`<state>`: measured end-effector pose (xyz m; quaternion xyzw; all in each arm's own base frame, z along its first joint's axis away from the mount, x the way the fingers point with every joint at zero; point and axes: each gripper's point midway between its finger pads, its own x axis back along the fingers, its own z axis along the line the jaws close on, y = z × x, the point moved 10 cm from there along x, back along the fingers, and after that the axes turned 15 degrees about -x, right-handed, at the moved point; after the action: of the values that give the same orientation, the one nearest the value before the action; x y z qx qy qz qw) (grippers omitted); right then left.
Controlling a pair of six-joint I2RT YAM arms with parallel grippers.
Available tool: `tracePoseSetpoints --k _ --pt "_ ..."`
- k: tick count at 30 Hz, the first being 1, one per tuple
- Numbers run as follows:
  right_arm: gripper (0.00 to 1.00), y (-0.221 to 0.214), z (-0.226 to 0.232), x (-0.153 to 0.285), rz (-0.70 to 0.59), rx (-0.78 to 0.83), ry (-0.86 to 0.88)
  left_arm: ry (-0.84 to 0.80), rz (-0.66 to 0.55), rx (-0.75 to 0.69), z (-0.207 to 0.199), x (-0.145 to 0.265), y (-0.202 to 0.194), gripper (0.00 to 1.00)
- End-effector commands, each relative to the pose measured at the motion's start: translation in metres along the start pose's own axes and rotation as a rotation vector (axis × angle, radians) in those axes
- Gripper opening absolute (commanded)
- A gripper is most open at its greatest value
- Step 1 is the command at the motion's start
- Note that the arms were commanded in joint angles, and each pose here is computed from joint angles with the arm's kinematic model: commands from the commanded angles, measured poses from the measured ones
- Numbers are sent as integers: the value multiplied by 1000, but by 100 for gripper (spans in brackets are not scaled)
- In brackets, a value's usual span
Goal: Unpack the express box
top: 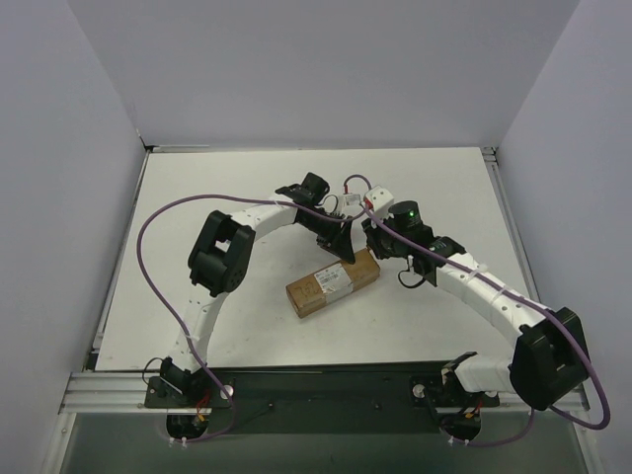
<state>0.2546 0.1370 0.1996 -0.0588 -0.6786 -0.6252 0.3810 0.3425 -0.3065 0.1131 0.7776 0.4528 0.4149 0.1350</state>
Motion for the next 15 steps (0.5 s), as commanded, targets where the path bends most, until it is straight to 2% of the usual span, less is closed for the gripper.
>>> tracePoseSetpoints --k 1,10,15 --pt "0 7 4 -4 -33 5 22 69 77 6 12 -14 -22 59" --pt "0 -2 3 -1 21 21 26 78 76 4 13 -13 -21 59" --pt "0 -11 2 14 101 31 26 94 82 5 15 -13 -21 58"
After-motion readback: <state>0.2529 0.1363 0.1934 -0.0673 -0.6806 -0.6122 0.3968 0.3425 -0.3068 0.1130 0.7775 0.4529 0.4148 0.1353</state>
